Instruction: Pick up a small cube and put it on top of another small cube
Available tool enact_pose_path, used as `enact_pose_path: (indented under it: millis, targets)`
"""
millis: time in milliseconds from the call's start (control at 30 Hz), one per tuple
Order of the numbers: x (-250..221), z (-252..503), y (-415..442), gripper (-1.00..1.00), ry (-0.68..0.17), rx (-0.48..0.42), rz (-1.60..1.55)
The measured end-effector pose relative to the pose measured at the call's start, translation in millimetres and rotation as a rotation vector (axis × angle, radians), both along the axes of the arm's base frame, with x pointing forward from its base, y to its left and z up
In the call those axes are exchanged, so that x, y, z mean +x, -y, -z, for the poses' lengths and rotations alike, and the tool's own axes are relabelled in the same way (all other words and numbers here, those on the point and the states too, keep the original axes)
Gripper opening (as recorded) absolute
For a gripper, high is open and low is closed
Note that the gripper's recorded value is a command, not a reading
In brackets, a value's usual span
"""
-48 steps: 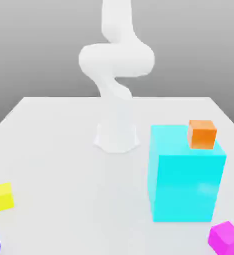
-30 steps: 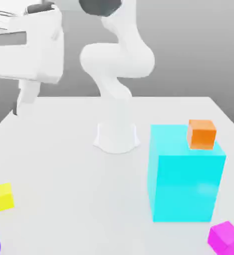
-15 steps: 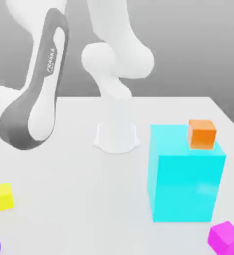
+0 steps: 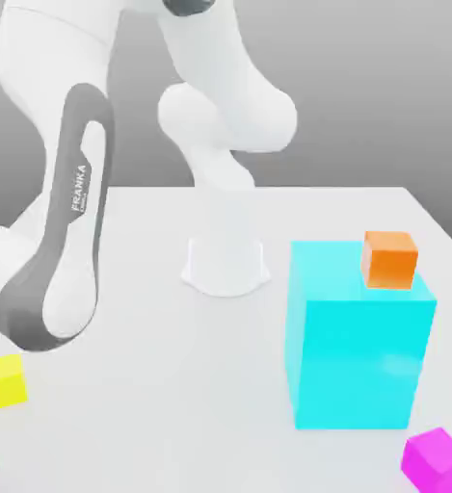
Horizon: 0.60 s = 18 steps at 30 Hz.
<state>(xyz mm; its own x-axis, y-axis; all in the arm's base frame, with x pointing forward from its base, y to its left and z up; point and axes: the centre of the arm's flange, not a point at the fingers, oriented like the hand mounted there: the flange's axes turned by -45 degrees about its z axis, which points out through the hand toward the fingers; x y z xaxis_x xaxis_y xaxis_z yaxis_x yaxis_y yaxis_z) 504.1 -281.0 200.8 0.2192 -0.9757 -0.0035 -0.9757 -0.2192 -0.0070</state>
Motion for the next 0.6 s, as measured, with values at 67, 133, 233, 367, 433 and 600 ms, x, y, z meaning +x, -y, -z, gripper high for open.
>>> enact_pose_path:
  millis: [67, 133, 233, 367, 433, 600]
  targets:
    - [12.1, -28.6, -35.0, -1.00, 0.008, 0.010, -0.068]
    - [21.2, -56.3, -74.3, -1.00, 0.016, 0.019, -0.144]
    - [27.0, -95.8, -135.6, -1.00, 0.024, 0.031, -0.262]
    - [20.6, -143.6, -231.4, -1.00, 0.030, 0.041, -0.451]
    - [9.3, -165.0, -276.5, -1.00, 0.029, 0.044, -0.543]
    - [-34.2, -210.6, -354.8, -1.00, 0.025, 0.039, -0.721]
